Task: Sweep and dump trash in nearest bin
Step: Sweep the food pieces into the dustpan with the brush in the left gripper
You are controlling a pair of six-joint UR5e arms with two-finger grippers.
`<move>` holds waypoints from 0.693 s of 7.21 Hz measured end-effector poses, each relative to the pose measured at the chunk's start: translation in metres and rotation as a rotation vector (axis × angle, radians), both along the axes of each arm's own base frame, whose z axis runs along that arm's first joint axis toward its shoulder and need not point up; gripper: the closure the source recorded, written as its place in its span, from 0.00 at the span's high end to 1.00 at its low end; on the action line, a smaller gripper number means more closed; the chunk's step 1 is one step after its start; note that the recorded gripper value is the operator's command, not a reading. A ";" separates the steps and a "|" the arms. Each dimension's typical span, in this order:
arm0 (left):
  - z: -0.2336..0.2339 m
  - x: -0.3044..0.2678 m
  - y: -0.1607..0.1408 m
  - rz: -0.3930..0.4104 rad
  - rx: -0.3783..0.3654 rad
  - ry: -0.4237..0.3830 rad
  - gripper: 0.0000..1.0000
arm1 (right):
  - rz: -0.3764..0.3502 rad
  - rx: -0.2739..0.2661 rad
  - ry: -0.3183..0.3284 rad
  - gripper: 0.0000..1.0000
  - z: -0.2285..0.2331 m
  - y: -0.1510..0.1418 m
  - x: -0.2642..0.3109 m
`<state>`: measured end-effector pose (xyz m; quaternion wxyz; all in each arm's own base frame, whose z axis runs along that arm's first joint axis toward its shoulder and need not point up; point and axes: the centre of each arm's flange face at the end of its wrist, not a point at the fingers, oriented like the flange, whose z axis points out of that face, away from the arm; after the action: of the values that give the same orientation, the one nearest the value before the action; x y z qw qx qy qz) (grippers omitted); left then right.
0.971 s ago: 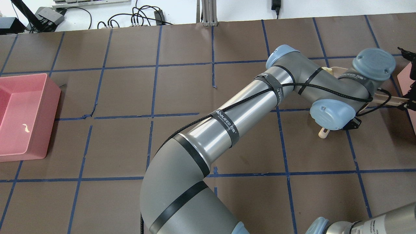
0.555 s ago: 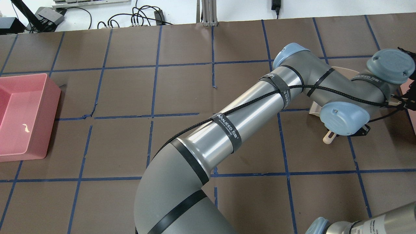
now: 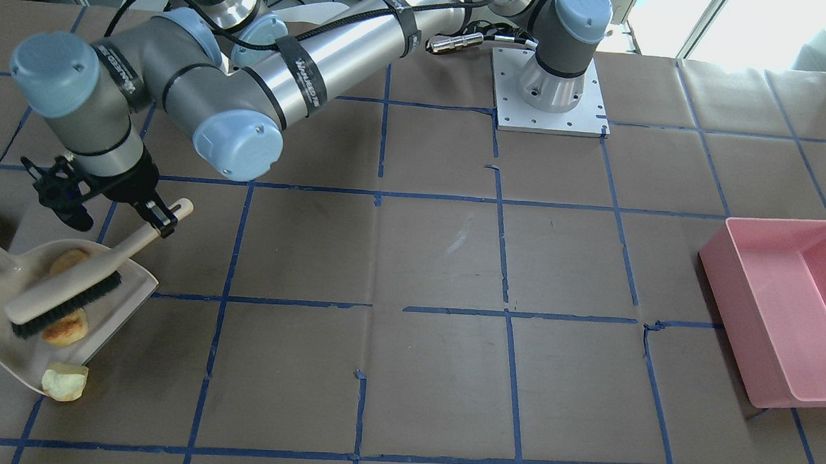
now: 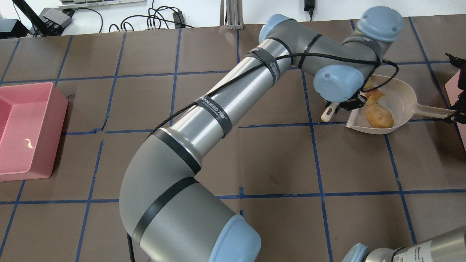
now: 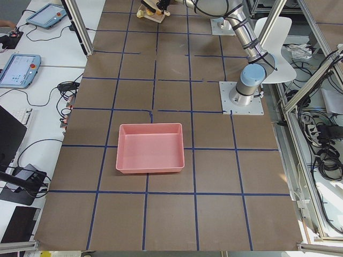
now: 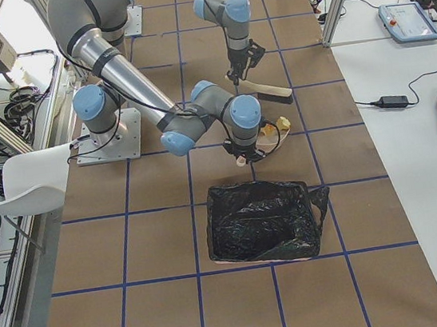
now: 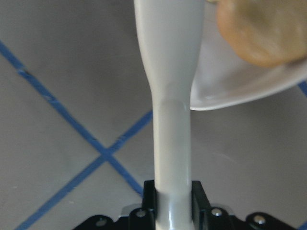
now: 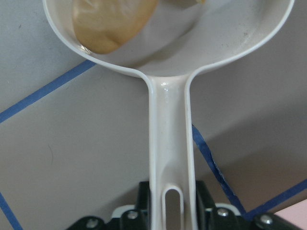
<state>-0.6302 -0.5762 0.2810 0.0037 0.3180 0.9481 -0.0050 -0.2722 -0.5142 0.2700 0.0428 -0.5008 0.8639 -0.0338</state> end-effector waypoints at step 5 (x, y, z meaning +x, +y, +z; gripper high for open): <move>-0.070 0.020 -0.049 -0.242 -0.015 -0.117 0.01 | 0.011 0.008 -0.007 0.33 -0.006 0.000 -0.001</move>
<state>-0.6100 -0.6257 0.2115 0.0605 0.4299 0.9008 0.0062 -0.2736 -0.5144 0.2636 0.0478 -0.5050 0.8612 -0.0317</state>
